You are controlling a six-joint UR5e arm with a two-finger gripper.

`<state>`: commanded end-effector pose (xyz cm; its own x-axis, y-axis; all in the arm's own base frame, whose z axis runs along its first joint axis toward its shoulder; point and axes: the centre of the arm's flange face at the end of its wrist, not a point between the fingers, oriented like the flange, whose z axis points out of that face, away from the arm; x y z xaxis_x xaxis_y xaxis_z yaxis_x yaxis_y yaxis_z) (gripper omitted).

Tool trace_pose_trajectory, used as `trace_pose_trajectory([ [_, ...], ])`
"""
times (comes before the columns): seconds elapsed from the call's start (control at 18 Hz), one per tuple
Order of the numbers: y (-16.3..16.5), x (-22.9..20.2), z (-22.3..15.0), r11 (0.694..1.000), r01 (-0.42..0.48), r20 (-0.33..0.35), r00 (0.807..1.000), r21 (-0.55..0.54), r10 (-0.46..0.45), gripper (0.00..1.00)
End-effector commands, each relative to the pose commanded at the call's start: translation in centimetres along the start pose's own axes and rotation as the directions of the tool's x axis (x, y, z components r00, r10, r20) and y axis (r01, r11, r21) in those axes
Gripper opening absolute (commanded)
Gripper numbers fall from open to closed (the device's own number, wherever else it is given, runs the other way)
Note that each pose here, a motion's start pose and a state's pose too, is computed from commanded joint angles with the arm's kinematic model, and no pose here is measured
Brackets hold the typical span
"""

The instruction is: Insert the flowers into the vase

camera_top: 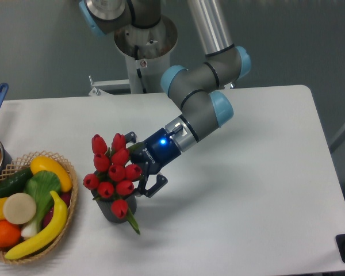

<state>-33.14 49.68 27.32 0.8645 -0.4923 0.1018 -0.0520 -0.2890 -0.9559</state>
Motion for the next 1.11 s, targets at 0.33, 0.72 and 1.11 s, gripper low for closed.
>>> trace_pose_trajectory([
  [0.33, -2.0, 0.4, -1.5, 0.986, -0.062, 0.065, 0.995, -0.153, 0.072, 1.00],
  [0.72, -4.6, -0.7, -7.2, 0.920, -0.078, 0.221, 0.960, -0.384, 0.174, 1.00],
  [1.11, -10.6, 1.4, -18.0, 0.804, 0.014, 0.451, 0.834, -0.594, 0.319, 1.00],
])
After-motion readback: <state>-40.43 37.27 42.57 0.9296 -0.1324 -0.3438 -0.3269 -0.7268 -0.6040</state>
